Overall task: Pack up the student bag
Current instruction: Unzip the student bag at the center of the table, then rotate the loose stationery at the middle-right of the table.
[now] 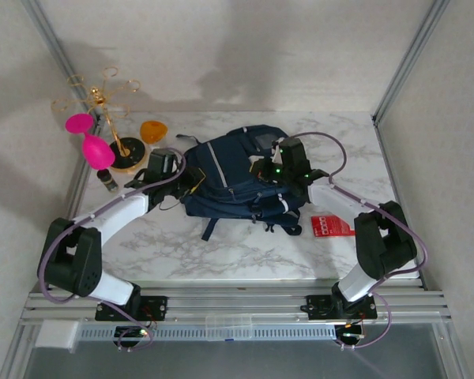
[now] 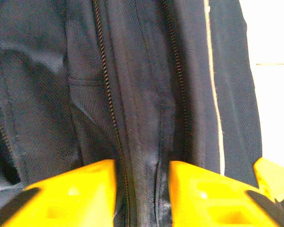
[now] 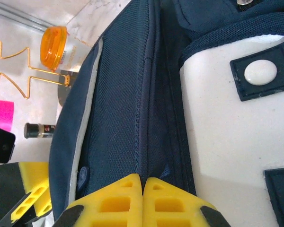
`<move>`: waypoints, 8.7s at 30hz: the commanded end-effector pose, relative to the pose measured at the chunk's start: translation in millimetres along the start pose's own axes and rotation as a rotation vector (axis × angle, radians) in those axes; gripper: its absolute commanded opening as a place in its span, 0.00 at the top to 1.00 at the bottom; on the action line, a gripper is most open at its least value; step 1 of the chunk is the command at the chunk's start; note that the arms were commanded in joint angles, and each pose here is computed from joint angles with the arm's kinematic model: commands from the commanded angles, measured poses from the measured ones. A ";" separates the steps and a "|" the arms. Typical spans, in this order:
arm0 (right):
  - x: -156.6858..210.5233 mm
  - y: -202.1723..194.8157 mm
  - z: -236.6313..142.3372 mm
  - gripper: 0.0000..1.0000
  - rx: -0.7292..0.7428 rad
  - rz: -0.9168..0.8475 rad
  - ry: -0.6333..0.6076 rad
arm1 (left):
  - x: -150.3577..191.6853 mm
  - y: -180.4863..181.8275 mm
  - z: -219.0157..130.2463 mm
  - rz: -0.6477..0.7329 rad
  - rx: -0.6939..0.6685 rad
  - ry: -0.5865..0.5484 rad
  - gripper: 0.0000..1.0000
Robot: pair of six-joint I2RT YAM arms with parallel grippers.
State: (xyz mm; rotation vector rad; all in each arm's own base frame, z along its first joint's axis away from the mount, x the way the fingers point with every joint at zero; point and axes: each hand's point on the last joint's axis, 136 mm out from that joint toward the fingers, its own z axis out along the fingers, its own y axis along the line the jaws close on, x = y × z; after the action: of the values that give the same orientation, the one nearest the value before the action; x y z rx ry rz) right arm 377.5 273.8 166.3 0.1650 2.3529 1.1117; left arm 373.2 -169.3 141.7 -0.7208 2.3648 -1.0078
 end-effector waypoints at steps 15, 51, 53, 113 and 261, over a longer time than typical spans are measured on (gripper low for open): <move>-24.3 52.2 -17.2 1.00 -0.170 0.043 -0.089 | 104.2 -65.1 -5.1 0.483 -0.085 -0.037 0.56; -40.7 35.8 -24.3 1.00 -0.152 0.028 -0.101 | 56.6 -36.8 1.1 0.554 -0.338 -0.211 1.00; -46.7 31.4 -28.6 1.00 -0.153 0.035 -0.103 | 49.7 -27.0 -8.8 0.570 -0.356 -0.211 1.00; 15.9 77.0 34.2 1.00 0.045 0.084 -0.048 | 95.0 -26.0 -14.4 0.683 -0.168 0.025 1.00; 16.6 -270.3 -197.8 0.12 0.604 0.475 -0.162 | 280.0 -139.4 204.3 0.557 0.066 0.243 0.52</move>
State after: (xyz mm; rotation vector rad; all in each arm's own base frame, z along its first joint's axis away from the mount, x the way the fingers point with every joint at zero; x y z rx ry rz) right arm 323.7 -52.6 78.0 0.9819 2.3950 0.4358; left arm 327.8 -523.5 71.8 0.0516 2.4583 -0.9782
